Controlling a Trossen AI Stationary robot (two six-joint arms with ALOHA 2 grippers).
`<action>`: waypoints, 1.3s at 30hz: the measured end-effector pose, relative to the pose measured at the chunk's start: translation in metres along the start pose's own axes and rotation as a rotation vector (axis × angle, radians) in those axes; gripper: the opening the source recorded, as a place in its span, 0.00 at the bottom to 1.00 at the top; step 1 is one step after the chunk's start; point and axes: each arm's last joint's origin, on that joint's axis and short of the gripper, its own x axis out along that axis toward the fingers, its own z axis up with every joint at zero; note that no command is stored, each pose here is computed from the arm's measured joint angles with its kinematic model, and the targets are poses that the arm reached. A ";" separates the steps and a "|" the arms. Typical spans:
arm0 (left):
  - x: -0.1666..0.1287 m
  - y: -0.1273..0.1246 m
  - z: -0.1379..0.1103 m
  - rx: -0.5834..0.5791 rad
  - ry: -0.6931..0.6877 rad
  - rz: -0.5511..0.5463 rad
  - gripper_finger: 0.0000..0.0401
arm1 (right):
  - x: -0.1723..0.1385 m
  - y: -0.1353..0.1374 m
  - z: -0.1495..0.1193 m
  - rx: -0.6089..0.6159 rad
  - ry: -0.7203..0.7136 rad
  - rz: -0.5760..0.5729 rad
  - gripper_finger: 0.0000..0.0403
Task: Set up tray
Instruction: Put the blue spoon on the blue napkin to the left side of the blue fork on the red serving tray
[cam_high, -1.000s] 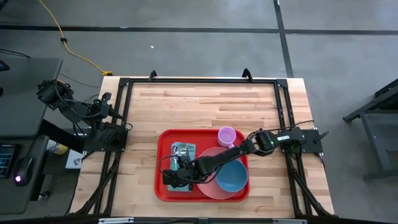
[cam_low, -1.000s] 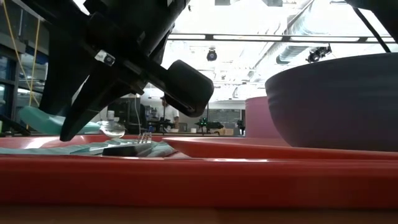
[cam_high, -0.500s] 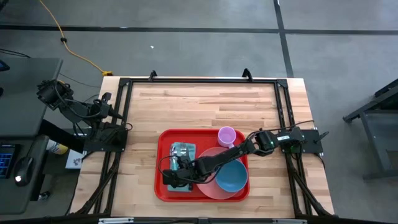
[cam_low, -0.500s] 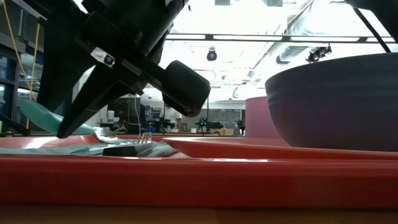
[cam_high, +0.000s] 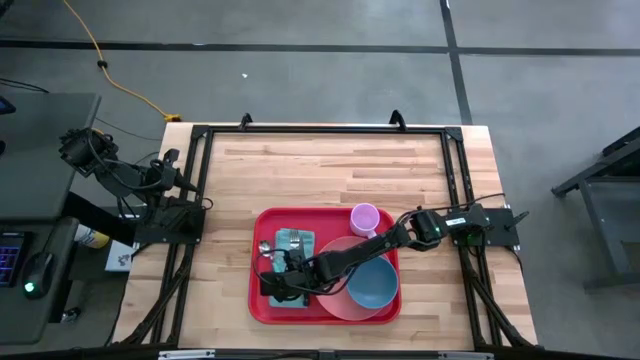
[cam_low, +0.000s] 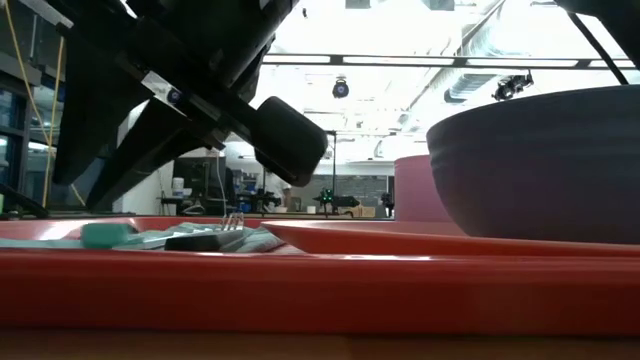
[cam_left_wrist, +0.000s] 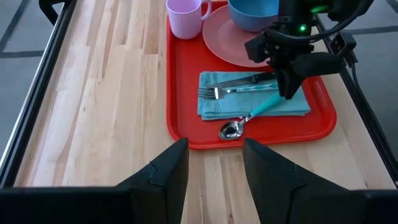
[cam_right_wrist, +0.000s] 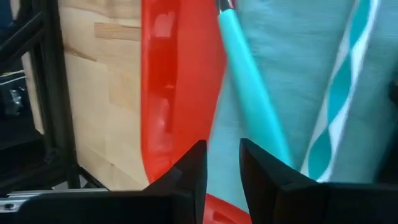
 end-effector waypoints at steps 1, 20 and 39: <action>0.000 0.000 0.000 0.000 0.001 -0.001 0.45 | 0.000 0.001 0.000 -0.002 -0.001 0.009 0.17; 0.000 0.000 0.000 0.018 0.001 -0.004 0.45 | -0.035 0.033 0.042 -0.259 -0.136 0.101 0.15; 0.000 0.000 0.000 0.017 0.002 -0.005 0.45 | -0.040 0.054 0.104 -0.622 0.182 0.285 0.15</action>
